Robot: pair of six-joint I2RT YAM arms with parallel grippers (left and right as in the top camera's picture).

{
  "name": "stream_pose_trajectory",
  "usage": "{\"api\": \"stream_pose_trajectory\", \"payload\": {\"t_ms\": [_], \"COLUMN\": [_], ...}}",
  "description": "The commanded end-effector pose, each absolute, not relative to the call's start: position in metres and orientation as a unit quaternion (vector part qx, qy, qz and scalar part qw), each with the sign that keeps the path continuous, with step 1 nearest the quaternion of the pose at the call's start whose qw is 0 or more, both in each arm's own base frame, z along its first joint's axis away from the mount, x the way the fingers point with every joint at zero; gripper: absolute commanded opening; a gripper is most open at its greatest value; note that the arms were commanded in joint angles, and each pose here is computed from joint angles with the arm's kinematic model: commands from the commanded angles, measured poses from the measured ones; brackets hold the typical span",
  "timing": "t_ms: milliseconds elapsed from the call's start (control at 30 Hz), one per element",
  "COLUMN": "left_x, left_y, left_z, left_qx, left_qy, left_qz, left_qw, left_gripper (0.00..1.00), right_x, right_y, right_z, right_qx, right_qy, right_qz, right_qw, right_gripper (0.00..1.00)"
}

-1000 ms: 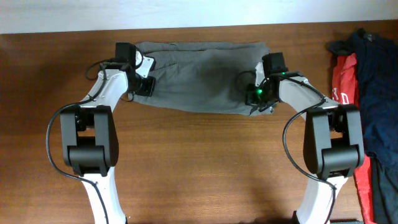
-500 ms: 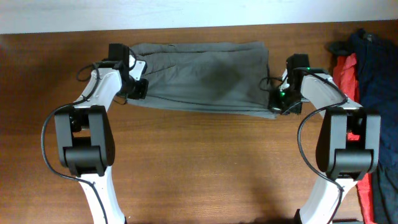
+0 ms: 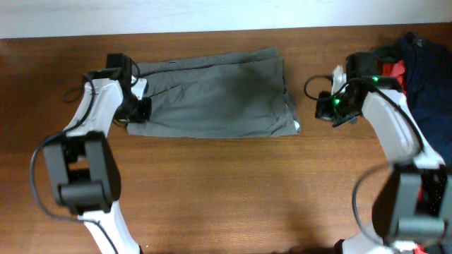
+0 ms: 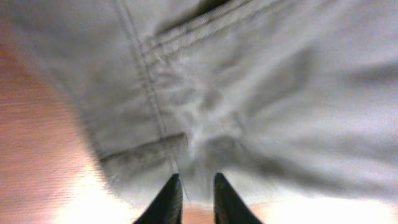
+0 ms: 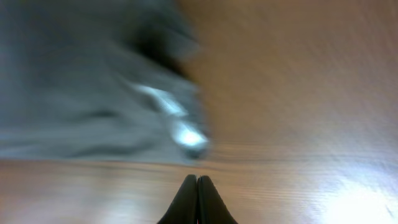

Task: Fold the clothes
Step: 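Pull the top edge down and outward with both grippers to smooth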

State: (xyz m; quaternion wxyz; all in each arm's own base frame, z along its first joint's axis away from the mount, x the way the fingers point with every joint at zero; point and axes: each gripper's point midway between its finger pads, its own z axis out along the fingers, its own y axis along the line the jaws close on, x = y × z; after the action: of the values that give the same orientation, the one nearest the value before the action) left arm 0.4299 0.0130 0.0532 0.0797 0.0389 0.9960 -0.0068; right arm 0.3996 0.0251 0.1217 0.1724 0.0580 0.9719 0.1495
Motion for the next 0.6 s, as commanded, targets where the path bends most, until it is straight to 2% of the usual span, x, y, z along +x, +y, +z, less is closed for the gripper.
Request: {"api": "stream_pose_trajectory", "payload": {"t_ms": [0, 100, 233, 333, 500, 567], "left_x": [0.449, 0.47, 0.489, 0.496, 0.496, 0.493], "left_y": [-0.009, -0.033, -0.062, -0.071, -0.069, -0.065], "left_z": [0.113, 0.12, 0.106, 0.084, 0.039, 0.022], "left_qx": [0.052, 0.087, 0.122, 0.131, 0.126, 0.121], "left_qy": [0.982, 0.969, 0.958, 0.958, 0.967, 0.971], "left_qz": [-0.034, -0.061, -0.091, -0.094, -0.096, -0.097], "left_qw": [0.176, 0.221, 0.244, 0.235, 0.199, 0.181], "left_gripper": [0.26, 0.26, 0.24, 0.17, 0.19, 0.19], "right_x": [0.407, 0.428, 0.453, 0.469, 0.487, 0.499], "right_y": [0.081, 0.112, 0.166, 0.198, 0.215, 0.198], "right_z": [0.153, 0.152, 0.131, 0.104, 0.063, 0.042], "right_qx": [-0.031, -0.073, -0.129, -0.151, -0.163, -0.121], "right_qy": [0.948, 0.935, 0.912, 0.902, 0.898, 0.914], "right_qz": [0.23, 0.239, 0.271, 0.282, 0.278, 0.242], "right_qw": [0.217, 0.252, 0.278, 0.289, 0.301, 0.301], "right_gripper": [0.04, 0.04, 0.04, 0.04, 0.04, 0.04]}}
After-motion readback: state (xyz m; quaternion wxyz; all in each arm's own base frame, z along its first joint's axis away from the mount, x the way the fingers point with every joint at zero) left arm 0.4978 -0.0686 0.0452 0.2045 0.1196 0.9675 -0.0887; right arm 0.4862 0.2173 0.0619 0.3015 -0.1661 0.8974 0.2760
